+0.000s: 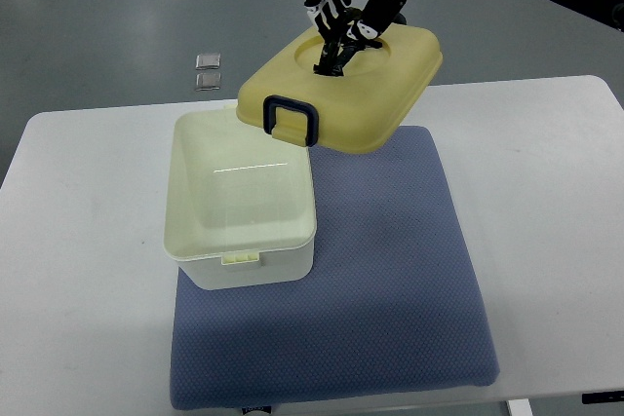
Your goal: Open white storage box with right hand
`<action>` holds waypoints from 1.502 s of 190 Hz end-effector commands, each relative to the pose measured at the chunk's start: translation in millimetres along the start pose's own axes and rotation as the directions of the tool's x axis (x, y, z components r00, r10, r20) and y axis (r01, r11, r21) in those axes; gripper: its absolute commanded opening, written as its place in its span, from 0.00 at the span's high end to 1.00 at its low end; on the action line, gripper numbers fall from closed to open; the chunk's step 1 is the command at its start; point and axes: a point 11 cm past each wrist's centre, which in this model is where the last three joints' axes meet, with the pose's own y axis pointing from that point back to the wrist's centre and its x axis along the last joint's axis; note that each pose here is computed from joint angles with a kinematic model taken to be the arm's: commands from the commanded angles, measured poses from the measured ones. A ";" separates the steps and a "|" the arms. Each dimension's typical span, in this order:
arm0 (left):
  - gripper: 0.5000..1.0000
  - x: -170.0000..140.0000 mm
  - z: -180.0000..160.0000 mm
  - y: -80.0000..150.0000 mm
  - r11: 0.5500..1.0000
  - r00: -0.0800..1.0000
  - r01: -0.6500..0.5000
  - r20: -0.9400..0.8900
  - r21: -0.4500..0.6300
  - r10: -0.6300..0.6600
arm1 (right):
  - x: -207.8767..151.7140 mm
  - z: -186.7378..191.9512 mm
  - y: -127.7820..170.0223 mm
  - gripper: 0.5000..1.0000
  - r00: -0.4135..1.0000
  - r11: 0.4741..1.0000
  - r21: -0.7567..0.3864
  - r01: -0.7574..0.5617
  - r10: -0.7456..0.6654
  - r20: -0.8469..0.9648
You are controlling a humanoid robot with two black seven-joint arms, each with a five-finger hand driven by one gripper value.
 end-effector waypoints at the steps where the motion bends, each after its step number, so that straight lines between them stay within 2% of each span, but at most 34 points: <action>1: 0.00 0.0 0.1 0.0 1.000 1.000 0.000 0.000 0.000 0.000 | -21.4 20.7 13.1 1.00 0.999 0.999 -0.041 0.011 -0.009 0.046; 45: 0.00 0.0 0.1 0.0 1.000 1.000 0.000 0.000 0.000 0.000 | -78.1 46.5 20.0 1.00 0.993 0.995 -0.091 0.043 -0.032 0.118; 126: 0.00 0.0 0.1 0.0 1.000 1.000 0.000 0.000 0.000 0.000 | -152.4 48.7 2.5 1.00 0.979 0.992 -0.091 0.090 -0.071 0.190; 182: 0.00 0.0 0.1 0.0 1.000 1.000 0.000 0.000 0.000 0.000 | -172.1 32.0 -18.5 1.00 0.973 0.993 -0.042 0.109 -0.097 0.211; 200: 0.00 0.0 0.1 0.0 1.000 1.000 0.000 0.000 0.000 0.000 | -180.0 26.4 -24.0 0.76 0.968 0.993 -0.027 0.117 -0.108 0.225; 201: 0.00 -0.2 0.1 0.0 1.000 1.000 0.002 0.000 0.000 -0.002 | -179.6 26.5 -24.0 0.71 0.968 0.993 -0.027 0.116 -0.107 0.226; 202: 0.00 -0.2 0.1 0.0 1.000 1.000 0.002 0.000 0.000 -0.002 | -179.5 26.5 -24.0 0.70 0.968 0.993 -0.027 0.116 -0.107 0.226; 203: 0.00 0.0 0.1 0.0 1.000 1.000 0.000 0.000 0.000 0.000 | -179.4 26.3 -24.0 0.64 0.968 0.993 -0.025 0.114 -0.105 0.228; 204: 0.00 0.0 0.1 0.0 1.000 1.000 0.000 0.000 0.000 0.000 | -179.3 26.3 -24.0 0.64 0.968 0.993 -0.025 0.114 -0.105 0.228; 205: 0.00 0.0 0.1 0.0 1.000 1.000 0.000 0.000 0.000 0.000 | -179.9 26.1 -24.1 0.58 0.967 0.993 -0.024 0.113 -0.105 0.232; 206: 0.00 0.0 0.1 0.0 1.000 1.000 0.000 0.000 0.000 0.000 | -180.0 26.1 -24.1 0.58 0.967 0.993 -0.024 0.113 -0.105 0.232; 207: 0.00 0.0 0.1 0.0 1.000 1.000 0.000 0.000 0.000 0.000 | -179.8 26.1 -24.1 0.52 0.967 0.993 -0.024 0.112 -0.103 0.235; 208: 0.00 0.0 0.1 0.0 1.000 1.000 0.000 0.000 0.000 0.000 | -179.8 26.1 -24.1 0.52 0.967 0.993 -0.024 0.112 -0.103 0.235; 209: 0.00 0.0 0.1 0.0 1.000 1.000 0.000 0.000 0.000 0.000 | -179.1 25.6 -24.7 0.47 0.967 0.994 -0.023 0.109 -0.101 0.236; 213: 0.00 0.0 0.1 0.0 1.000 1.000 0.000 0.000 0.000 0.000 | -179.1 25.6 -24.7 0.39 0.967 0.994 -0.023 0.109 -0.101 0.236; 231: 0.00 0.0 0.1 0.0 1.000 1.000 0.000 0.000 0.000 0.000 | -175.8 26.4 -24.0 0.23 0.967 0.995 -0.025 0.100 -0.092 0.237; 257: 0.00 0.0 0.1 0.0 1.000 1.000 0.000 0.000 0.000 0.000 | -172.1 28.8 -21.3 0.17 0.967 0.995 -0.029 0.098 -0.088 0.240; 285: 0.00 0.0 0.1 0.0 1.000 1.000 0.000 0.000 0.000 0.000 | -168.5 26.4 -20.4 0.16 0.948 0.994 -0.005 0.109 -0.102 0.302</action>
